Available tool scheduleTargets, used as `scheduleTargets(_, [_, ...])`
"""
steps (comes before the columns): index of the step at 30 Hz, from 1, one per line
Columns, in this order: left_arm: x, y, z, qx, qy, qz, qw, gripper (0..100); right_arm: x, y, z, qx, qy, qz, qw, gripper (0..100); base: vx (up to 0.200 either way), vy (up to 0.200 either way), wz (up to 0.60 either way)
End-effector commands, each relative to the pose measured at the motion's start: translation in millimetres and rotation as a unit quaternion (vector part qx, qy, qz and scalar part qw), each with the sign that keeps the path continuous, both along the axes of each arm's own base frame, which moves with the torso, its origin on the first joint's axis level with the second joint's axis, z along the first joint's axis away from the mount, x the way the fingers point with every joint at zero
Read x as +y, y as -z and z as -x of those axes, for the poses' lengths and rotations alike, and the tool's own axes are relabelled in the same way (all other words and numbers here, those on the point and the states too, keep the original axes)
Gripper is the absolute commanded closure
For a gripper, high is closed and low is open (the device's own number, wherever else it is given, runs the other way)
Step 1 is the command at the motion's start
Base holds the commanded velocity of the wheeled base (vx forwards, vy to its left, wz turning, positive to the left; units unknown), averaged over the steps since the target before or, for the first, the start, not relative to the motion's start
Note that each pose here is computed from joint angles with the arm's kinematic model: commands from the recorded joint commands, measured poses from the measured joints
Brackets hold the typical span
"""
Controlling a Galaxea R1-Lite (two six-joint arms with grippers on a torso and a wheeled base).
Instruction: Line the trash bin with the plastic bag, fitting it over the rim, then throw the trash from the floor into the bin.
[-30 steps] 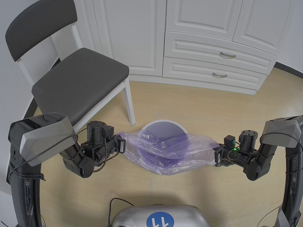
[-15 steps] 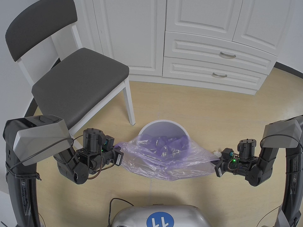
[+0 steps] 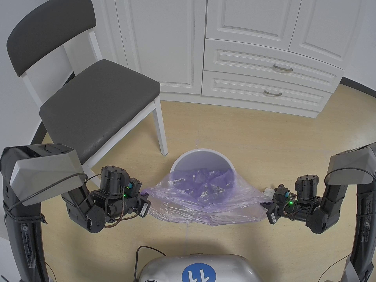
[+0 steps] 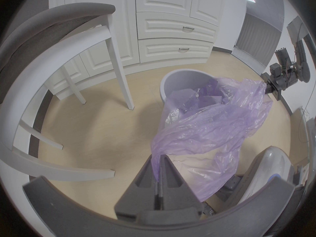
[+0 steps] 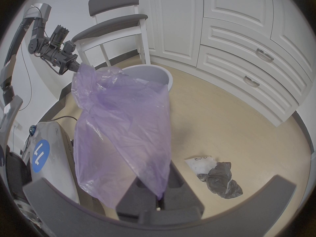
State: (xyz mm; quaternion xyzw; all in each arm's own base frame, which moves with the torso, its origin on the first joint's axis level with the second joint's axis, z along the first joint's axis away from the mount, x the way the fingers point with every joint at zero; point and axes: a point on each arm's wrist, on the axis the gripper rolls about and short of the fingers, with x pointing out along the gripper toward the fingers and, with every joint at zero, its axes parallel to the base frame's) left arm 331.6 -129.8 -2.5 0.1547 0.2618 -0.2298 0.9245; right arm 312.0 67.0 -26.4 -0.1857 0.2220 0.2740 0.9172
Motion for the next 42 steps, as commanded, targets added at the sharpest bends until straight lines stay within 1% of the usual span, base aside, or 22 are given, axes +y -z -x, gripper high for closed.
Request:
scheduleTargets(1, [3,0,5,0.006,0.013,-0.009,0.9999,100,0,-4,3,-0.005,-0.005,0.007,0.9999,100,0.000,0.000,0.00])
scheduleTargets(5, [8,3,3,0.010,0.022,-0.011,0.9997,100,-1,-1,2,-0.003,-0.005,0.009,0.9999,100,0.000,0.000,0.00])
scheduleTargets(8, [4,19,-7,0.015,0.017,-0.011,0.9997,100,-1,11,-5,0.004,-0.002,0.013,0.9999,100,0.000,0.000,0.00])
scheduleTargets(11, [0,25,-12,0.014,0.015,-0.009,0.9998,100,-1,16,-7,0.011,0.002,0.016,0.9998,100,0.000,0.000,0.00])
scheduleTargets(12, [-3,30,-20,0.011,-0.007,-0.002,0.9999,100,1,18,-13,0.012,0.018,0.025,0.9994,100,0.000,0.000,0.00])
scheduleTargets(14, [-7,30,-28,0.001,-0.034,0.014,0.9993,100,2,18,-19,0.008,0.032,0.028,0.9991,100,0.000,0.000,0.00])
scheduleTargets(17, [-11,27,-37,-0.010,-0.059,0.034,0.9976,100,3,17,-26,0.002,0.048,0.010,0.9988,100,0.000,0.000,0.00])
scheduleTargets(18, [-12,25,-42,-0.015,-0.069,0.045,0.9965,100,4,15,-30,0.000,0.062,-0.002,0.9981,100,0.000,0.000,0.00])
scheduleTargets(20, [-12,25,-45,-0.016,-0.074,0.052,0.9957,100,5,14,-35,-0.003,0.083,-0.012,0.9964,100,0.000,0.000,0.00])
scheduleTargets(21, [-12,25,-45,-0.016,-0.074,0.052,0.9957,100,5,14,-35,-0.003,0.083,-0.012,0.9964,100,0.000,0.000,0.00])
scheduleTargets(22, [-13,29,-47,-0.015,-0.076,0.053,0.9956,100,5,14,-39,-0.006,0.097,-0.018,0.9951,100,0.000,0.000,0.00])
scheduleTargets(26, [-16,33,-54,-0.023,-0.082,0.064,0.9943,100,6,19,-45,-0.004,0.109,-0.031,0.9936,100,0.000,0.000,0.00])
scheduleTargets(29, [-21,30,-62,-0.039,-0.109,0.078,0.9902,100,8,17,-51,-0.010,0.120,-0.046,0.9917,100,0.000,0.000,0.00])
scheduleTargets(30, [-22,29,-63,-0.041,-0.111,0.080,0.9897,100,8,16,-52,-0.011,0.121,-0.050,0.9913,100,0.000,0.000,0.00])
scheduleTargets(31, [-24,25,-68,-0.049,-0.126,0.092,0.9865,100,13,13,-56,-0.015,0.132,-0.066,0.9890,100,0.000,0.000,0.00])
scheduleTargets(33, [-25,24,-70,-0.051,-0.133,0.099,0.9848,100,17,12,-61,-0.019,0.145,-0.077,0.9862,100,0.000,0.000,0.00])
scheduleTargets(39, [-28,22,-75,-0.060,-0.133,0.106,0.9836,100,21,18,-71,-0.032,0.166,-0.076,0.9826,100,0.000,0.000,0.00])
scheduleTargets(42, [-29,18,-76,-0.063,-0.140,0.114,0.9815,100,22,16,-79,-0.040,0.186,-0.087,0.9778,100,0.000,0.000,0.00])
